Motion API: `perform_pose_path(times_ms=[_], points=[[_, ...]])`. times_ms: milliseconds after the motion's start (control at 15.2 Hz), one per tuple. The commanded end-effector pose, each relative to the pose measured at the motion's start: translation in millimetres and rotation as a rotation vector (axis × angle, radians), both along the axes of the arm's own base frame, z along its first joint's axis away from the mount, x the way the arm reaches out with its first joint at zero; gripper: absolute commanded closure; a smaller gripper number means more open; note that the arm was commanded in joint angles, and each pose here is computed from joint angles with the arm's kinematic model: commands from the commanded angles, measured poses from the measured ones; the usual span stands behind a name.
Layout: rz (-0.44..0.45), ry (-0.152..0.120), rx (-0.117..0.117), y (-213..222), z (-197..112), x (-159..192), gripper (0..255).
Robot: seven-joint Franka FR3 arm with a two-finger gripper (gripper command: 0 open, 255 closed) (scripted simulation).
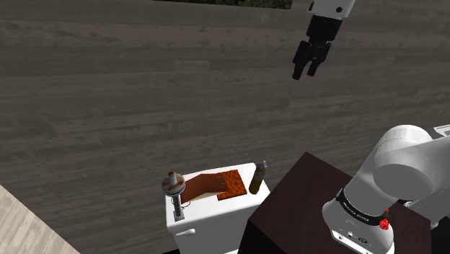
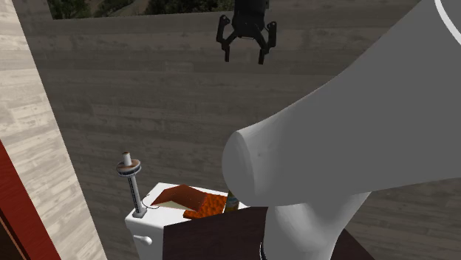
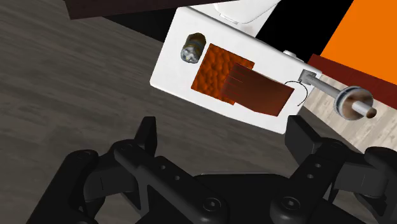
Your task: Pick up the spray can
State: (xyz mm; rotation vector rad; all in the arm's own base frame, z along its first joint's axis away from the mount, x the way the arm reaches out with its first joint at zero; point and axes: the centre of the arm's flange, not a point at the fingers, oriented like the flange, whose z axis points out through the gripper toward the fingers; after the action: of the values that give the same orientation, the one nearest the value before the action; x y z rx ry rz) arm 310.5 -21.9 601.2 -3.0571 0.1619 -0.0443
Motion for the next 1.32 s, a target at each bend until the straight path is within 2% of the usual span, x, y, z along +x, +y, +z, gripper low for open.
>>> perform_pose_path(times_ms=[0, 1254], points=[[0.000, 0.000, 0.000, 0, 0, 0, 0], [-0.276, 0.056, -0.035, 16, -248, 36, 0]])
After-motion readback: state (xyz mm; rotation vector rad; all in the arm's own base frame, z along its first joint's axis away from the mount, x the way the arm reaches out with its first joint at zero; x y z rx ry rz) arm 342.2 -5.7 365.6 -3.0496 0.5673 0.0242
